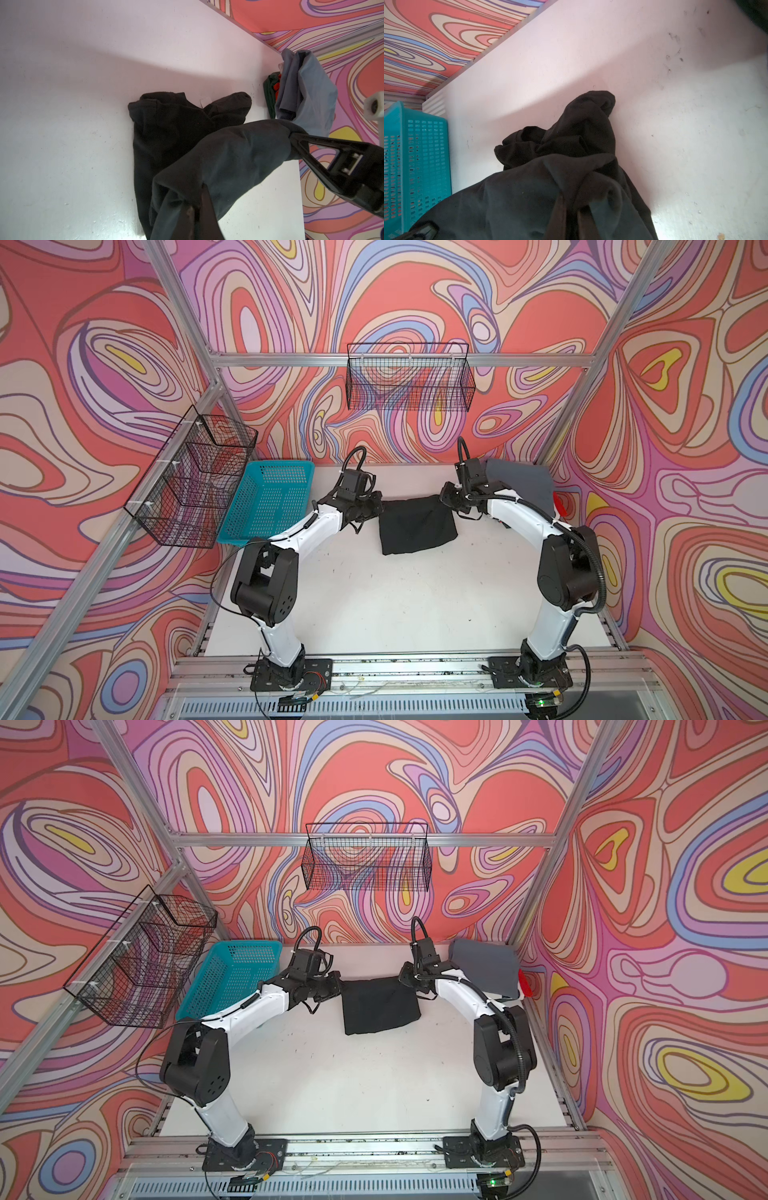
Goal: Fold and stack the t-shirts
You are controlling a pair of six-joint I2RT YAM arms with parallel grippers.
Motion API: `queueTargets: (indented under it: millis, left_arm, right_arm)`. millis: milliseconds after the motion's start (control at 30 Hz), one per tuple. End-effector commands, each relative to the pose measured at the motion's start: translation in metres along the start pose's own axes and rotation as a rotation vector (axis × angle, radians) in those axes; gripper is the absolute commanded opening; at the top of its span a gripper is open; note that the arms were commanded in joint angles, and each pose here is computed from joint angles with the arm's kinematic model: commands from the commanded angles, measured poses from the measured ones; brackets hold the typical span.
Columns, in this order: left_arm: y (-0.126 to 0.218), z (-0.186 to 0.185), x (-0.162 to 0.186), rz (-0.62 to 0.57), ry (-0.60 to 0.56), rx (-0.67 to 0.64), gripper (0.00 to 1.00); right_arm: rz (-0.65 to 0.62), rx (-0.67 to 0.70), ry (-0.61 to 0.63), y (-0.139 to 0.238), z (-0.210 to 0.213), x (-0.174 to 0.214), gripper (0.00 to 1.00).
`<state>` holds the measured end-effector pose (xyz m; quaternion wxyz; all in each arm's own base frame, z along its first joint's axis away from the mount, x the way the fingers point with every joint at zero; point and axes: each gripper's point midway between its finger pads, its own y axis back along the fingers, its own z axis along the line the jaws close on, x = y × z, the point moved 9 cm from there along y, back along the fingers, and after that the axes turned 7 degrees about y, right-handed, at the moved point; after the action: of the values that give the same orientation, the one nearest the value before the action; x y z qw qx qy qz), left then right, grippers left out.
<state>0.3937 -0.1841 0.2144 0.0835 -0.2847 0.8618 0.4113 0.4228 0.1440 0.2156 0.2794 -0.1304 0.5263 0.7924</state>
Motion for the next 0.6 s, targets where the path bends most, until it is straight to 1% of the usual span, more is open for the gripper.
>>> queueTargets:
  millis: [0, 133, 233, 267, 300, 333, 367, 400, 433, 467, 533, 567]
  left_arm:
    - [-0.006, -0.007, -0.016, -0.025, -0.01, 0.025, 0.0]
    - [-0.024, -0.001, -0.026, -0.017, -0.006, -0.004, 0.0]
    - [-0.04, 0.006, -0.031, -0.005, -0.002, -0.02, 0.0]
    - [-0.045, 0.007, -0.033, 0.005, -0.011, -0.01, 0.09]
    - [-0.051, 0.009, -0.035, -0.005, -0.031, -0.002, 0.35]
    - [-0.057, 0.011, -0.036, -0.022, -0.046, -0.003, 0.56]
    - [-0.062, 0.014, -0.039, -0.043, -0.063, -0.016, 0.74]
    - [-0.067, 0.018, -0.042, -0.057, -0.082, -0.04, 0.88]
    - [-0.068, 0.02, -0.047, -0.066, -0.097, -0.061, 0.97]
    - [-0.069, 0.023, -0.05, -0.069, -0.112, -0.085, 1.0]
    - [-0.067, 0.026, -0.055, -0.08, -0.135, -0.121, 1.0]
    - [-0.065, 0.026, -0.055, -0.085, -0.148, -0.134, 1.0]
  right_arm:
    - [-0.009, -0.009, -0.007, -0.009, -0.004, -0.012, 0.0]
    - [0.02, -0.007, -0.046, -0.029, -0.014, -0.017, 0.0]
    - [0.051, -0.029, -0.061, -0.047, -0.02, -0.021, 0.0]
    - [0.061, -0.037, -0.056, -0.053, -0.02, -0.023, 0.0]
    - [0.066, -0.023, -0.052, -0.058, -0.023, -0.023, 0.0]
    - [0.063, -0.005, -0.053, -0.061, -0.025, -0.024, 0.06]
    - [0.062, 0.01, -0.053, -0.064, -0.028, -0.025, 0.19]
    - [0.056, 0.022, -0.054, -0.065, -0.031, -0.026, 0.3]
    - [0.055, 0.033, -0.056, -0.066, -0.033, -0.026, 0.37]
    - [0.049, 0.043, -0.053, -0.064, -0.033, -0.026, 0.44]
    - [0.033, 0.052, -0.038, -0.058, -0.034, -0.026, 0.57]
    - [0.023, 0.066, -0.032, -0.055, -0.035, -0.025, 0.65]
